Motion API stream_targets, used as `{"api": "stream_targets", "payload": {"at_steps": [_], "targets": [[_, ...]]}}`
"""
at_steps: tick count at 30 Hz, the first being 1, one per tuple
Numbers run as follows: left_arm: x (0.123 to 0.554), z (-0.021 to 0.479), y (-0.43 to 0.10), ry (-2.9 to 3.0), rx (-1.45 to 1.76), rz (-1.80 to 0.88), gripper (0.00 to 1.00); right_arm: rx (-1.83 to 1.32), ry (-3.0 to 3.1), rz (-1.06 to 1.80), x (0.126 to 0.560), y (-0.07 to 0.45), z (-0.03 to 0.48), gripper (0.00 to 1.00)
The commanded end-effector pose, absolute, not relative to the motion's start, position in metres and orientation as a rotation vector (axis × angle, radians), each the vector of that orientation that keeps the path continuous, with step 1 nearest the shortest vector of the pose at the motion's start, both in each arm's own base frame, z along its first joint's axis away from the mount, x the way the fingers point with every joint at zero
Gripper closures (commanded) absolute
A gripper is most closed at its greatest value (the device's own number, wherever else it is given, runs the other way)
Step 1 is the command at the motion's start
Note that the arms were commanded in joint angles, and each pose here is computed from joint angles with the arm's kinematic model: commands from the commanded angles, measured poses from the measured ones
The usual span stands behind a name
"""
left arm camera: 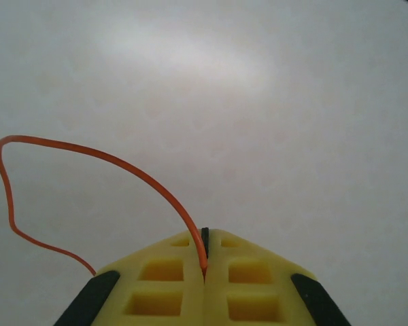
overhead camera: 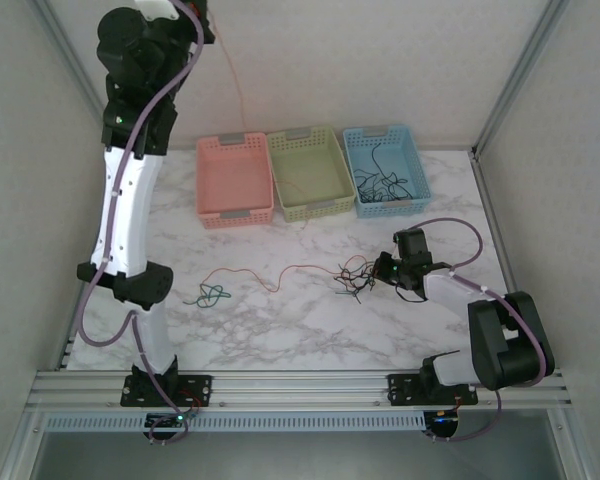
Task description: Untangle the cables
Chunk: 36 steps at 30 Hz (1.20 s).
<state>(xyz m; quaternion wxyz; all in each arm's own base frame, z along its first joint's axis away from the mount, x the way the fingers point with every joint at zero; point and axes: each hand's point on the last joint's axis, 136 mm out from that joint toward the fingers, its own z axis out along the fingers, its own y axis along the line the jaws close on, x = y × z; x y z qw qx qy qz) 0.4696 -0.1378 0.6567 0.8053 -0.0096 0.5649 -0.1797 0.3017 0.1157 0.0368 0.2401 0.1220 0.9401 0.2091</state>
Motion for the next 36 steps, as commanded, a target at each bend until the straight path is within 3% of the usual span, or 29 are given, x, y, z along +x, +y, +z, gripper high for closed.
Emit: {"api": "stream_targets", "payload": {"at_steps": [1,11,23,28,33,36], "targets": [[0.476,0.672,-0.096,1.123,-0.125,-0.326,1.0,0.336,2.588,0.581,0.302,0.116,0.033,1.0],[0.534,0.619,-0.074,1.253,-0.14,-0.405,1.0,0.341,2.598,0.579,0.302,0.116,0.031,1.0],[0.614,0.429,-0.146,1.761,0.011,-0.588,1.0,0.34,2.594,0.581,0.301,0.116,0.032,1.0],[0.621,0.35,-0.143,1.93,-0.05,-0.547,1.0,0.342,2.581,0.582,0.3,0.115,0.034,1.0],[0.602,0.288,-0.124,2.008,-0.136,-0.474,1.0,0.337,2.576,0.588,0.3,0.116,0.035,1.0],[0.584,0.257,-0.108,2.088,-0.202,-0.414,0.94,0.334,2.578,0.59,0.3,0.116,0.034,1.0]]}}
